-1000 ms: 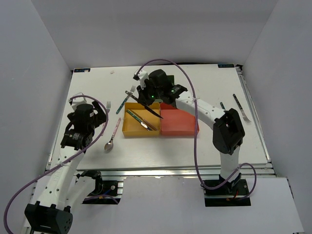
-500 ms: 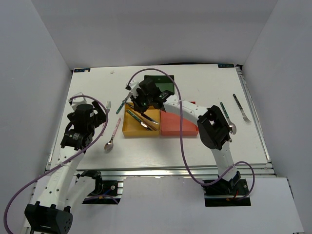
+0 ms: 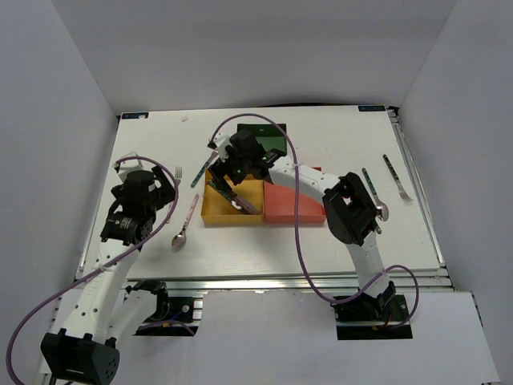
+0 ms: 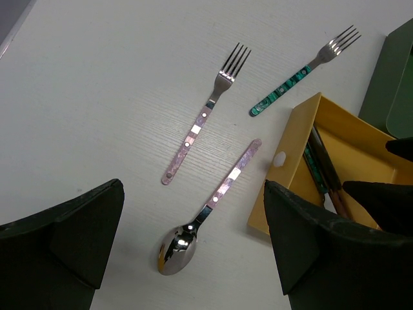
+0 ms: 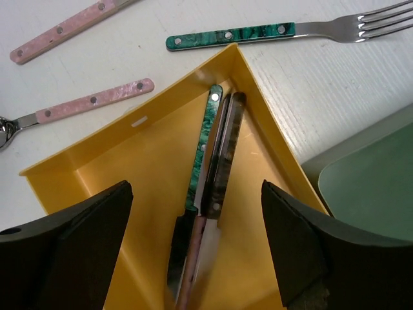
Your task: Sort the eating utensils into containers
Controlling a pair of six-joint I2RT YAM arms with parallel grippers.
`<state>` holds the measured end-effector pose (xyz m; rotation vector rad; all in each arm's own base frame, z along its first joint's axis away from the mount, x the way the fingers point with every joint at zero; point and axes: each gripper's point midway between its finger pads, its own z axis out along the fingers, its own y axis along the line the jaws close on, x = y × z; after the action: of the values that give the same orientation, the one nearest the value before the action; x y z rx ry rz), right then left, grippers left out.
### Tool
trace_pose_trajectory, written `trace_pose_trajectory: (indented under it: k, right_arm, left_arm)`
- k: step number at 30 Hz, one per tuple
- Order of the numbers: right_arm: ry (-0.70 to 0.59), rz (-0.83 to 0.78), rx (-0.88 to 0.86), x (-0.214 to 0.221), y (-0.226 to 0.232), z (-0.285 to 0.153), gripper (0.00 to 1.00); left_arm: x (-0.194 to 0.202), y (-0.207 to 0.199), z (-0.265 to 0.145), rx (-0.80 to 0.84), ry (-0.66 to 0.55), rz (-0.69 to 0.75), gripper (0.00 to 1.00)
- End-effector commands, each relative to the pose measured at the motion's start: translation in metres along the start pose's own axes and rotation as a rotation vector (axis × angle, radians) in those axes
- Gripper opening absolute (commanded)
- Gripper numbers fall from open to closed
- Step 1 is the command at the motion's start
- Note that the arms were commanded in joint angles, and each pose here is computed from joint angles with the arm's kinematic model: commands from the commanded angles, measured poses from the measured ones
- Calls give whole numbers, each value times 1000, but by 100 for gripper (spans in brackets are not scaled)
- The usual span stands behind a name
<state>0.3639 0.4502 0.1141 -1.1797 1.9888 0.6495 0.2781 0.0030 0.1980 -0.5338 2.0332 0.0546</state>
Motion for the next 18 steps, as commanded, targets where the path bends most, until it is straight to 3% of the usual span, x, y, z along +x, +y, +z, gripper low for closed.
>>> trace_pose_trajectory:
  k: [1,7,9,10,11,12,14,18]
  right_arm:
    - [-134,-39,11,-52,3,-33,86]
    - [-196,17,140,-77,-10,-75,89]
    - [-251,38,202,-91,-13,-107,89]
    - [-224,68,232,-72,-16,-109,89]
    - [-287,68,240,-85,-11,-134,89]
    - [-256,81,239,-61,-8,-135,89]
    - [-325,102,222,-68,4,-166,89]
    - [-328,133,151,-38,29,-198,89]
  left_arm:
    - [-8,0,-1,-9,-28,-8,98]
    - [-4,7,8,-74,-10,1,98]
    - [1,17,17,-146,2,20,98]
    - [12,20,28,-172,48,58,98]
    - [18,24,36,-183,76,68,98]
    - [24,17,45,-144,115,80,98]
    - [34,15,68,-158,214,95,98]
    - [63,-1,108,-124,401,148,94]
